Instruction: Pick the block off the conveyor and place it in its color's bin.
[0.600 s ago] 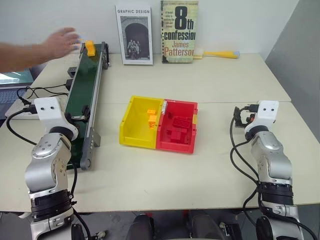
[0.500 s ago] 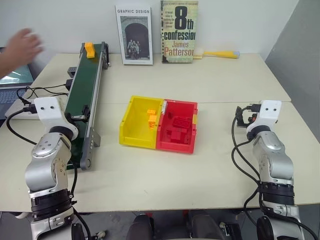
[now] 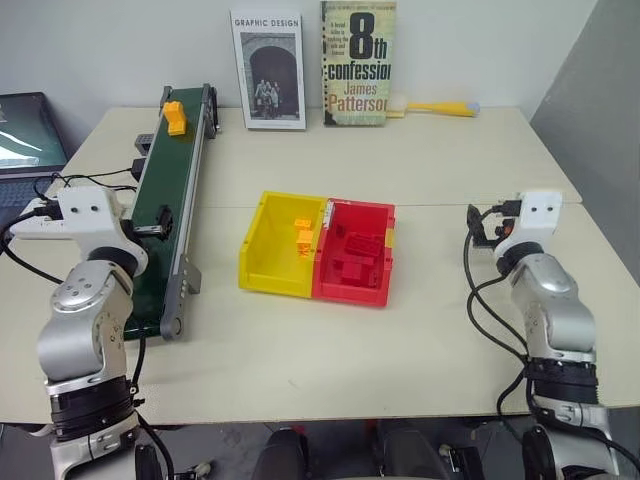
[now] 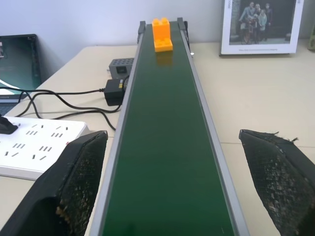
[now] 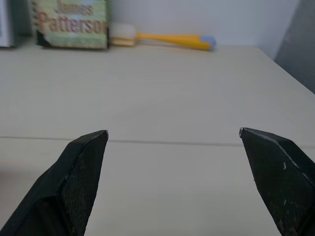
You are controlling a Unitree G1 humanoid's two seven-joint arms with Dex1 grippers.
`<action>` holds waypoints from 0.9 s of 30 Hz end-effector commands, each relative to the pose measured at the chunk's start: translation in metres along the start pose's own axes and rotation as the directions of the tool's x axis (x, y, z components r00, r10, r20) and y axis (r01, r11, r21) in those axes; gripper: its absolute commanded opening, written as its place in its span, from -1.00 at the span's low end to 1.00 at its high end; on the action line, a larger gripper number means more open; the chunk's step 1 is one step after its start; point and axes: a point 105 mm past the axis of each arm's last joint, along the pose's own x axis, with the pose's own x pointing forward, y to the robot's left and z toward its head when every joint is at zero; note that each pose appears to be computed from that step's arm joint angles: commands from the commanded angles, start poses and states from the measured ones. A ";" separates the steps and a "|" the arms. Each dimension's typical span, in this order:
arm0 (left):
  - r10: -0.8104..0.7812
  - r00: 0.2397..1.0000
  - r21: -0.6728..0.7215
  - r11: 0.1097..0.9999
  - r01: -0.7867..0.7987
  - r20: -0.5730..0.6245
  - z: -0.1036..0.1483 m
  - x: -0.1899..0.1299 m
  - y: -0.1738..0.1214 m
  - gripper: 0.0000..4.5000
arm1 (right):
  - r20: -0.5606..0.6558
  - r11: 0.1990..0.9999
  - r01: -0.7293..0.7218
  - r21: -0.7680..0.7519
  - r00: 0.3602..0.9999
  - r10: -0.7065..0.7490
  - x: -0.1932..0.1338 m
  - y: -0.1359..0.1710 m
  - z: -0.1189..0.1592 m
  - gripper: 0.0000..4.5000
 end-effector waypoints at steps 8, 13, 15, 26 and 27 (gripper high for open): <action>0.036 0.997 -0.032 0.999 -0.034 0.061 0.021 0.018 -0.005 0.99 | 0.104 0.658 -0.752 0.027 0.657 0.747 -0.036 0.101 0.083 1.00; 0.049 0.997 -0.033 0.998 -0.047 0.059 0.022 0.028 -0.006 0.99 | 0.102 0.529 -0.848 0.019 0.528 0.843 -0.051 0.126 0.097 1.00; 0.051 0.997 -0.032 0.998 -0.050 0.055 0.022 0.032 -0.007 0.99 | 0.103 0.511 -0.859 0.016 0.510 0.854 -0.053 0.130 0.099 1.00; 0.081 0.996 -0.034 0.996 -0.079 0.042 0.025 0.045 -0.010 0.99 | 0.088 0.469 -0.883 0.006 0.468 0.880 -0.061 0.139 0.103 1.00; 0.083 0.996 -0.035 0.996 -0.081 0.040 0.025 0.046 -0.010 0.99 | 0.088 0.466 -0.885 0.006 0.465 0.881 -0.062 0.140 0.103 1.00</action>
